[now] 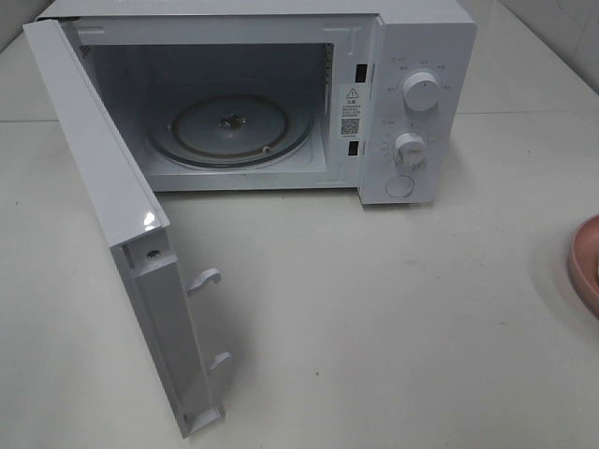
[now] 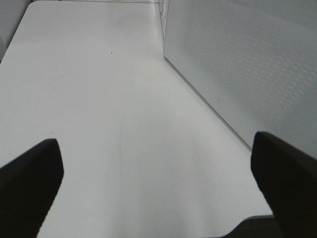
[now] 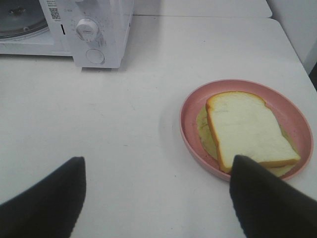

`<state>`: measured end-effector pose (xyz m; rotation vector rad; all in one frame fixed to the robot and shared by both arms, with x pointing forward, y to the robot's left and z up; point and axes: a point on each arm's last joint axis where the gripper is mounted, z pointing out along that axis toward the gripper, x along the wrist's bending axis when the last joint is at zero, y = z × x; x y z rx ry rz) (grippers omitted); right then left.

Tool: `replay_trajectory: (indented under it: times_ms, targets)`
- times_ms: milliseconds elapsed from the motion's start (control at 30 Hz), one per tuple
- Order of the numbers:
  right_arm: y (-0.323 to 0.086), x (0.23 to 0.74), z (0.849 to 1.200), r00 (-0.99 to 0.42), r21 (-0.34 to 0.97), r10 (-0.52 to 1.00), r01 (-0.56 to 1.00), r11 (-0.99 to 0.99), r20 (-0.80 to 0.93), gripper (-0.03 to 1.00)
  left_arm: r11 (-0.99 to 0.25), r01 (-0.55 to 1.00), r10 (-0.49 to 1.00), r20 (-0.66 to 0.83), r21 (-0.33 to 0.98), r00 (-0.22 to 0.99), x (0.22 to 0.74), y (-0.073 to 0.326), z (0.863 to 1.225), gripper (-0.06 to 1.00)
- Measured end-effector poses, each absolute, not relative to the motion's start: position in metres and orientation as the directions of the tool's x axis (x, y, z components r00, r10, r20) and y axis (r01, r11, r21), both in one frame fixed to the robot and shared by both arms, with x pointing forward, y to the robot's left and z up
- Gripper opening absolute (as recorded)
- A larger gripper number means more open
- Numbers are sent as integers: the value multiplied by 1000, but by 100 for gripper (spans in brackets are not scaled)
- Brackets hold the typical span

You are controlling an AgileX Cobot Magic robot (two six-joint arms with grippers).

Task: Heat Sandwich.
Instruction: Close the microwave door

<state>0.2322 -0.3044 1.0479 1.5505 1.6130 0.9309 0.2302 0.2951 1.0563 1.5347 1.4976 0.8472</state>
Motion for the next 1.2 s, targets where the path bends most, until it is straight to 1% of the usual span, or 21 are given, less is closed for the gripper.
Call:
replay_trajectory:
  times_ms: [1200]
  targets:
    - [-304, 232, 1048, -35, 869, 999, 494, 24, -7, 76, 34, 450, 995, -73, 893, 70, 230, 295, 1056, 97]
